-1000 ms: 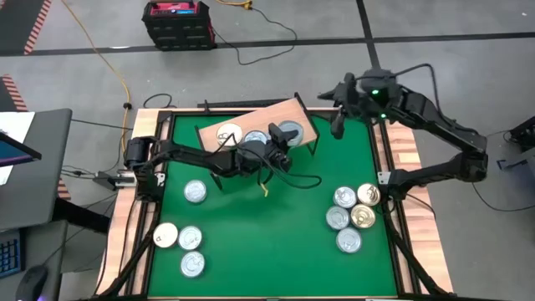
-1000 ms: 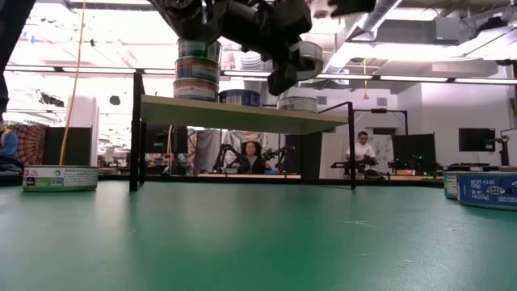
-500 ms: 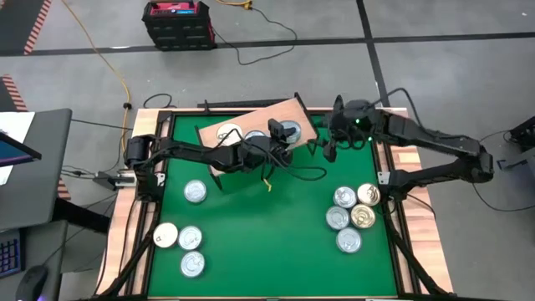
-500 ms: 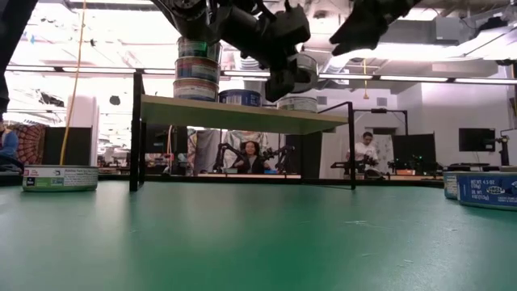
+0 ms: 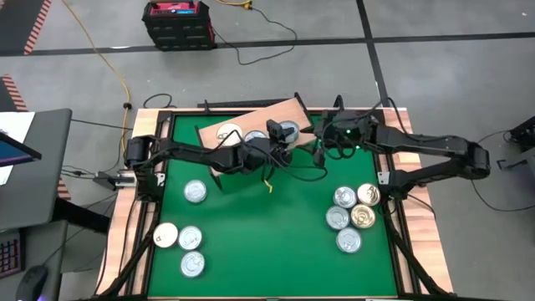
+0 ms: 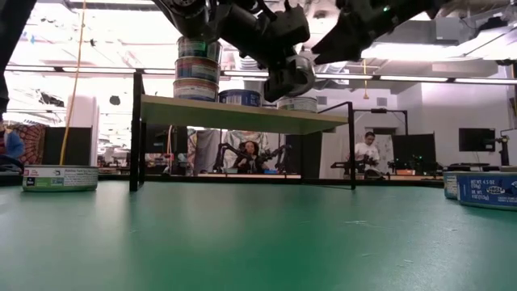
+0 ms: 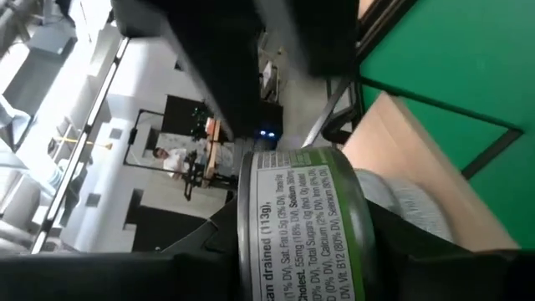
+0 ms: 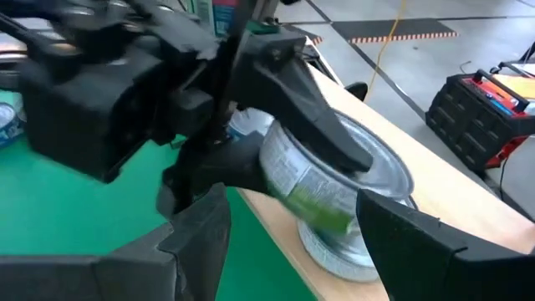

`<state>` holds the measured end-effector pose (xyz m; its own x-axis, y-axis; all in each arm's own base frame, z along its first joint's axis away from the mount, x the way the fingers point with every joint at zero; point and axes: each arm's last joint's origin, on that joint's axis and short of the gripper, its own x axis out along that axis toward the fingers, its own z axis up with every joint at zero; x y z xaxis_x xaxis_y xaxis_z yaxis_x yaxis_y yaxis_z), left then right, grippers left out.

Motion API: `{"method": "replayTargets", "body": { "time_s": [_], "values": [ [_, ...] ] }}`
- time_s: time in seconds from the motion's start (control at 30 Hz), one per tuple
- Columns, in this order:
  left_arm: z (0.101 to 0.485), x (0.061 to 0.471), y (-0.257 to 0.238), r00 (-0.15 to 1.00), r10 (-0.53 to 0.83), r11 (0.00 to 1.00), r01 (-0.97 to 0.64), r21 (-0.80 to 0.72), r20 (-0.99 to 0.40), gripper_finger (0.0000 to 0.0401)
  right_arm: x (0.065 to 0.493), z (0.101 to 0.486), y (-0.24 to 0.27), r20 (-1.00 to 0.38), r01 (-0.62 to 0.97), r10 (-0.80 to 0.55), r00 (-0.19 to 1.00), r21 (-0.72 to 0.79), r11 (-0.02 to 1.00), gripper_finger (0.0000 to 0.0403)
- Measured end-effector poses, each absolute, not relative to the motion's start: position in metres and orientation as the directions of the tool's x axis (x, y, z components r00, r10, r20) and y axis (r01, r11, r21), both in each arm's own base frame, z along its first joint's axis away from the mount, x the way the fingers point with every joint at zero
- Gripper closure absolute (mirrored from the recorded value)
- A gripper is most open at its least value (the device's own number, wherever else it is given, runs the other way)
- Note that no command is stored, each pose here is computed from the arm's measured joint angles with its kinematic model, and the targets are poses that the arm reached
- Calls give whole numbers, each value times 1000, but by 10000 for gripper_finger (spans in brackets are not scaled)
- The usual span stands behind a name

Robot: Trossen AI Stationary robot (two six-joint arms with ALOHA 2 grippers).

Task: Stack canned seafood by type on shelf
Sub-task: Stack the green white tuna can on top of the green white tuna can on the shelf

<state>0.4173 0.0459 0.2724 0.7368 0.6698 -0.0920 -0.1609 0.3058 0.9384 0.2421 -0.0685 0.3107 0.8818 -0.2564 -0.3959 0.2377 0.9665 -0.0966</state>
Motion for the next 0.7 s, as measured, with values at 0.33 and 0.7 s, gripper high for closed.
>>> {"method": "replayTargets", "body": {
  "time_s": [0.33,0.7],
  "values": [
    [269,418,34,738,665,305,-122,944,-120,242,261,300,-66,-385,277,-326,863,-178,944,117],
    [268,417,35,739,662,318,-124,940,-126,242,264,293,-69,-419,318,-383,823,-219,923,117]
  ]
}}
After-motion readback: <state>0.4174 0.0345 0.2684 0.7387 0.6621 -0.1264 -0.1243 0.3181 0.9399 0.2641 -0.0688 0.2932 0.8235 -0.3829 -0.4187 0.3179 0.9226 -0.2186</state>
